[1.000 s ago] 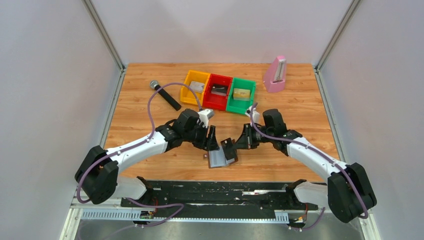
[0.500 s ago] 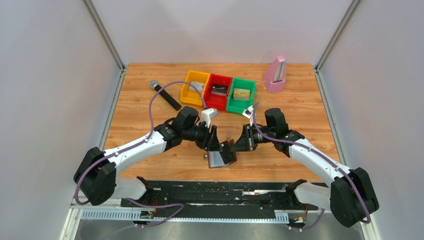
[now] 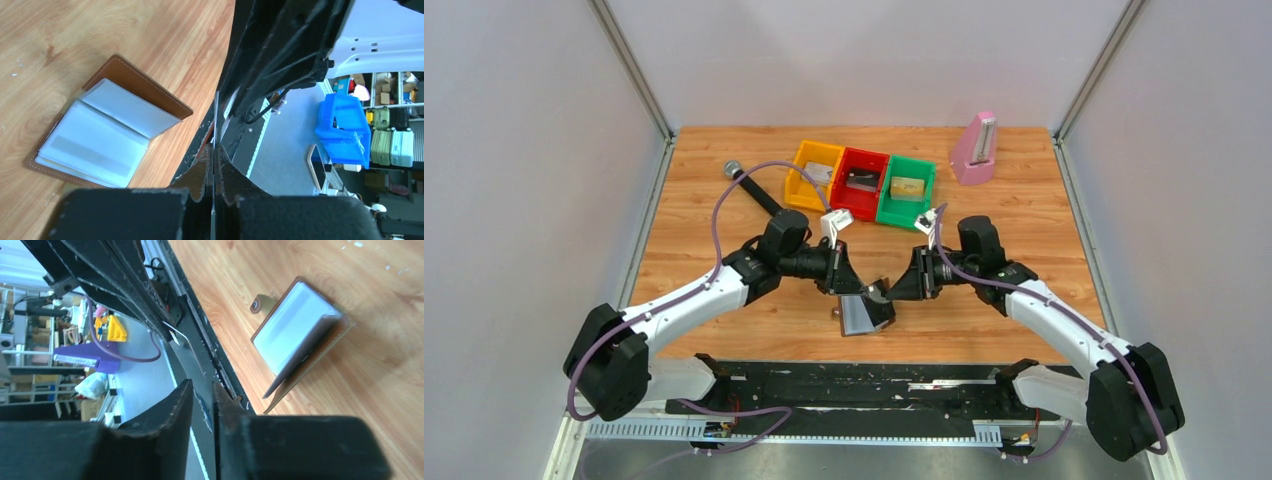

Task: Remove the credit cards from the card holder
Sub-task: Place the credit card in the storage box.

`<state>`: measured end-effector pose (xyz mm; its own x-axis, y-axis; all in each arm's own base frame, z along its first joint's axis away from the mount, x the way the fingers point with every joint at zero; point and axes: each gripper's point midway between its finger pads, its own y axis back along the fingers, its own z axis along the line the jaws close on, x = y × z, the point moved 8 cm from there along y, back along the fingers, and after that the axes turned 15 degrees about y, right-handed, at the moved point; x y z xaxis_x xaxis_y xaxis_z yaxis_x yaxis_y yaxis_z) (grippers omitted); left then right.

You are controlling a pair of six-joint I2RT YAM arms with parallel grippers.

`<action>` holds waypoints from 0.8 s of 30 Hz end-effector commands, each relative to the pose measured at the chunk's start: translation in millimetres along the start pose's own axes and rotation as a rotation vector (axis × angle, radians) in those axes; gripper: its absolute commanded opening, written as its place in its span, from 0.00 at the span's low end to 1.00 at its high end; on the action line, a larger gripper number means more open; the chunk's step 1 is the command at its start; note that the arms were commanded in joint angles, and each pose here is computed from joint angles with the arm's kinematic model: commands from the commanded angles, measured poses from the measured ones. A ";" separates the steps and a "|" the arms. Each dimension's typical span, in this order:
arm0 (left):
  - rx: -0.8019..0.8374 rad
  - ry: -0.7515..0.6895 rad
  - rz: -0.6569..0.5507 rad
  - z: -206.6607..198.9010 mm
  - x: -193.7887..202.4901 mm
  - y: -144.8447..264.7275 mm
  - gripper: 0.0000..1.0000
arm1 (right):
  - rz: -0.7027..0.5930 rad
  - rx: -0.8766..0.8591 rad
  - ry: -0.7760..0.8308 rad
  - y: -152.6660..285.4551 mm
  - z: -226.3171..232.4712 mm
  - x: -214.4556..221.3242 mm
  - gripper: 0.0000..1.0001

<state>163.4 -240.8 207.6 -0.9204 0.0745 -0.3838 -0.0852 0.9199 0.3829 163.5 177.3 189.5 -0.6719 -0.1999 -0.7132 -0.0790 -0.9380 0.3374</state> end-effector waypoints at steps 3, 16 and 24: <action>-0.071 -0.012 -0.079 -8.7 -17.9 3.9 0.00 | -0.149 0.155 0.015 12.2 11.7 -30.9 0.39; -0.260 0.112 -0.534 12.1 -132.5 34.9 0.00 | -0.204 0.447 -0.142 13.0 4.1 -27.7 0.68; -0.342 0.107 -0.725 20.5 -207.2 26.4 0.00 | -0.179 0.377 -0.153 -4.0 18.2 -22.1 0.37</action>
<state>325.4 -219.0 258.5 -0.7342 -0.4588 -0.5004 -0.6659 0.6305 0.3988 163.0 179.8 199.8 -0.7436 -0.0074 -0.6686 -0.4211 -0.7716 0.4768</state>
